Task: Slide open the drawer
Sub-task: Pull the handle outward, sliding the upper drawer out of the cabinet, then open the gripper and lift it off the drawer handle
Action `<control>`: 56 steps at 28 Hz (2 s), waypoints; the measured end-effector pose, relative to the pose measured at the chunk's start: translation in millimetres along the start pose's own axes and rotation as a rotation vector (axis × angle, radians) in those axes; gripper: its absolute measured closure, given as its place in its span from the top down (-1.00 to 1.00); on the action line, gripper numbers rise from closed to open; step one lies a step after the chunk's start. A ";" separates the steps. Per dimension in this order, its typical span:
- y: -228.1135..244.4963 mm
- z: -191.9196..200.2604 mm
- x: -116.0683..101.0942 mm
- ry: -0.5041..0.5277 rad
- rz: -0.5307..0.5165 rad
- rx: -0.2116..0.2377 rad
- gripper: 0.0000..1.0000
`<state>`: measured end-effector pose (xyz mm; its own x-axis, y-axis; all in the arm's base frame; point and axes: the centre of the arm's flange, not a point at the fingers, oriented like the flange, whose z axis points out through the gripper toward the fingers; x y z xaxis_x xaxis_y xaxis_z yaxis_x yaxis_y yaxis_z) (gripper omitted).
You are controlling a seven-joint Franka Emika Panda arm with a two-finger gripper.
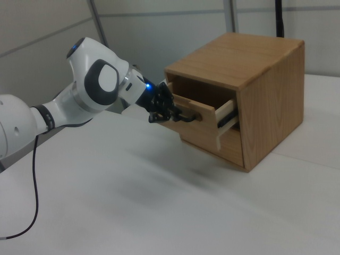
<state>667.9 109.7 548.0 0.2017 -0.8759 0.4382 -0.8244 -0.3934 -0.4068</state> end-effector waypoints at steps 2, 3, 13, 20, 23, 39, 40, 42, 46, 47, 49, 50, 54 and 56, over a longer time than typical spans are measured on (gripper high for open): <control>2.0 -2.7 -1.5 0.002 -0.003 -0.017 -0.54; 3.0 -4.0 -2.3 0.001 -0.004 -0.026 -0.54; 16.1 -20.9 1.5 -0.102 -0.035 -0.139 -0.54; 25.7 -29.2 0.2 -0.150 -0.040 -0.212 -0.54; 29.7 -30.5 -1.0 -0.169 -0.044 -0.243 -0.54; 45.4 -32.7 -8.7 -0.216 -0.059 -0.349 -0.54; 45.7 -33.0 -8.7 -0.216 -0.059 -0.349 -0.54; 45.9 -33.4 -8.7 -0.216 -0.059 -0.349 -0.54; 45.7 -34.6 -8.0 -0.227 -0.051 -0.347 -0.54; 45.5 -35.2 -7.4 -0.232 -0.047 -0.346 -0.54; 45.1 -36.2 -5.7 -0.243 -0.036 -0.344 -0.54; 45.2 -36.1 -4.3 -0.249 -0.030 -0.344 -0.58; 42.3 -40.7 2.4 -0.280 -0.010 -0.329 -0.52; 37.2 -50.0 6.8 -0.292 -0.005 -0.306 -0.28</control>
<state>612.1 103.1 575.9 0.3116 -0.9337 0.1764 -0.9330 -0.3358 -0.1292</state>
